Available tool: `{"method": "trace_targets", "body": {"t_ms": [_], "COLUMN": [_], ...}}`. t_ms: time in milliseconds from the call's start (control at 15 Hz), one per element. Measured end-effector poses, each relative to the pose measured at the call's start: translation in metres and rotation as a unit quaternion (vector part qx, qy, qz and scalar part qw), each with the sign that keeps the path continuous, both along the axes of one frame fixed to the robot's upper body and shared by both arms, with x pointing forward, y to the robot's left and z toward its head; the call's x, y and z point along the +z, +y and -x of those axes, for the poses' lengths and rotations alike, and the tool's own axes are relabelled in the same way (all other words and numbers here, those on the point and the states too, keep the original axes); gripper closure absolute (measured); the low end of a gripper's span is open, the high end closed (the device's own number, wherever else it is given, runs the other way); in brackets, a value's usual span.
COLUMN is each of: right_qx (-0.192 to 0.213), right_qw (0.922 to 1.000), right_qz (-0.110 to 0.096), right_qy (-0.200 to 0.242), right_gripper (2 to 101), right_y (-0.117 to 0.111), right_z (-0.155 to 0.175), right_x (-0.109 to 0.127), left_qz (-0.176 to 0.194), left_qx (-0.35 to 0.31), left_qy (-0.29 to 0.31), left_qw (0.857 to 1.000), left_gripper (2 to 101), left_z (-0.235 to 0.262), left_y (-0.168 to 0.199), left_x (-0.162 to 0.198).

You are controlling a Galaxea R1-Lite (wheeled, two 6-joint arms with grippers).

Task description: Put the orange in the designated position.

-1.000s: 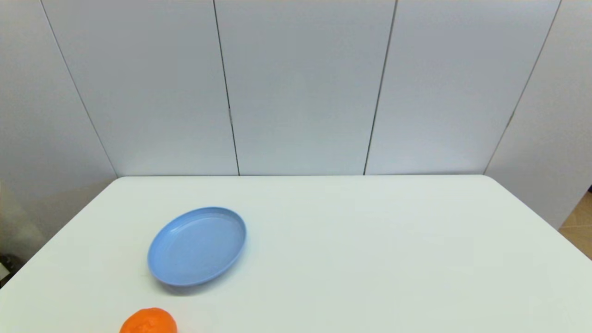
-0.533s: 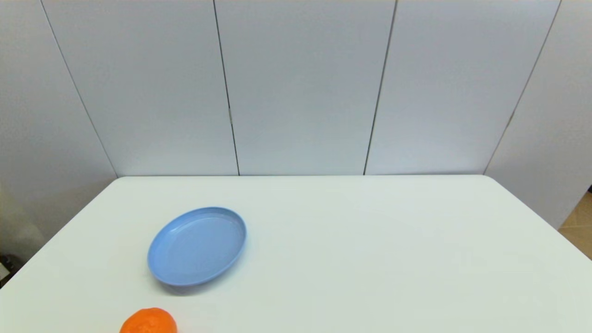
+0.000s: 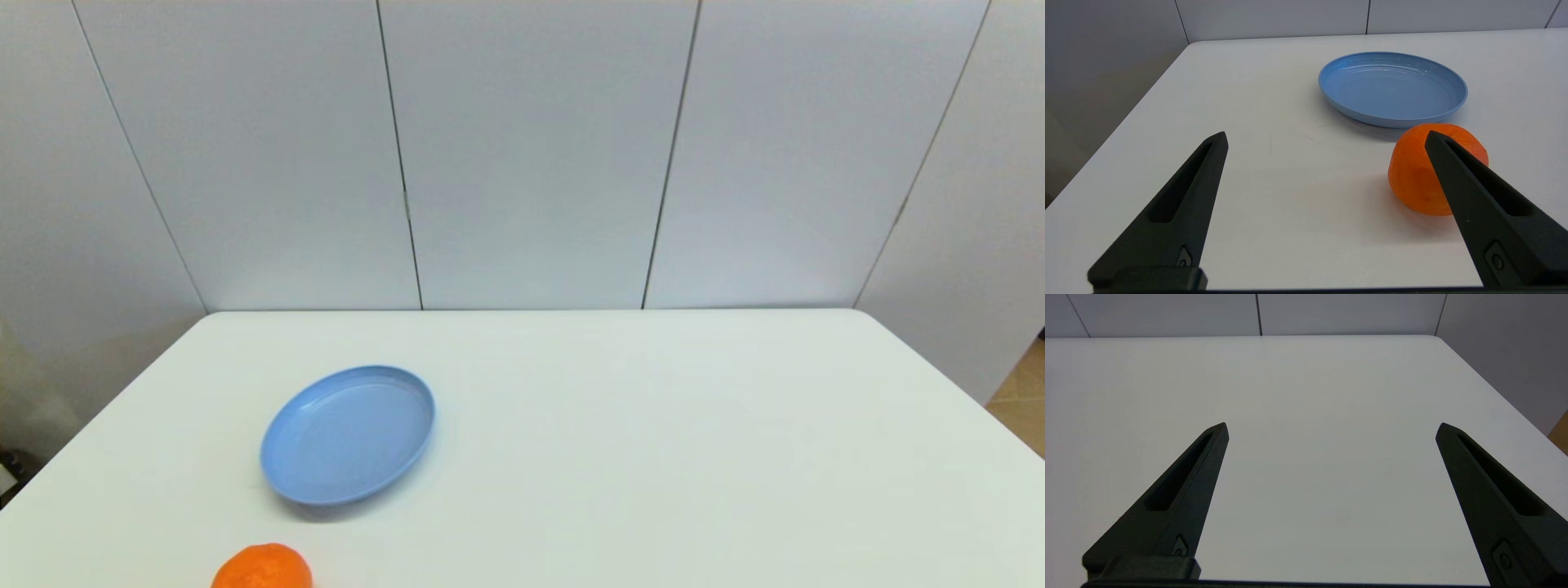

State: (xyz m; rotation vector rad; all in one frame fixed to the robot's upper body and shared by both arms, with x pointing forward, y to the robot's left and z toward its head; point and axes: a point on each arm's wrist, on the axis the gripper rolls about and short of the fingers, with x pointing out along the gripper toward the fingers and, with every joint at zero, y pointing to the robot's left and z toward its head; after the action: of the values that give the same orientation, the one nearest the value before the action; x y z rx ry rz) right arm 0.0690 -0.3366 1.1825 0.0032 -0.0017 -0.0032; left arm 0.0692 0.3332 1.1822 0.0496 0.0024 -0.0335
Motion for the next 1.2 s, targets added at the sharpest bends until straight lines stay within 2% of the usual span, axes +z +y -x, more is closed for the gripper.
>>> {"method": "trace_targets", "body": {"t_ms": [1200], "right_qx": [0.000], "right_qw": [1.0000], "right_qz": [0.000], "right_qy": [0.000], "right_gripper": [1.8], "right_y": [0.0000], "right_z": [0.0000], "right_x": [0.0000], "left_qz": [0.000], "left_qx": [0.000], "left_qy": [0.000], "left_qw": [1.000], "left_gripper": [5.4], "left_z": [0.0000], "left_y": [0.0000], "left_x": [0.0000]}}
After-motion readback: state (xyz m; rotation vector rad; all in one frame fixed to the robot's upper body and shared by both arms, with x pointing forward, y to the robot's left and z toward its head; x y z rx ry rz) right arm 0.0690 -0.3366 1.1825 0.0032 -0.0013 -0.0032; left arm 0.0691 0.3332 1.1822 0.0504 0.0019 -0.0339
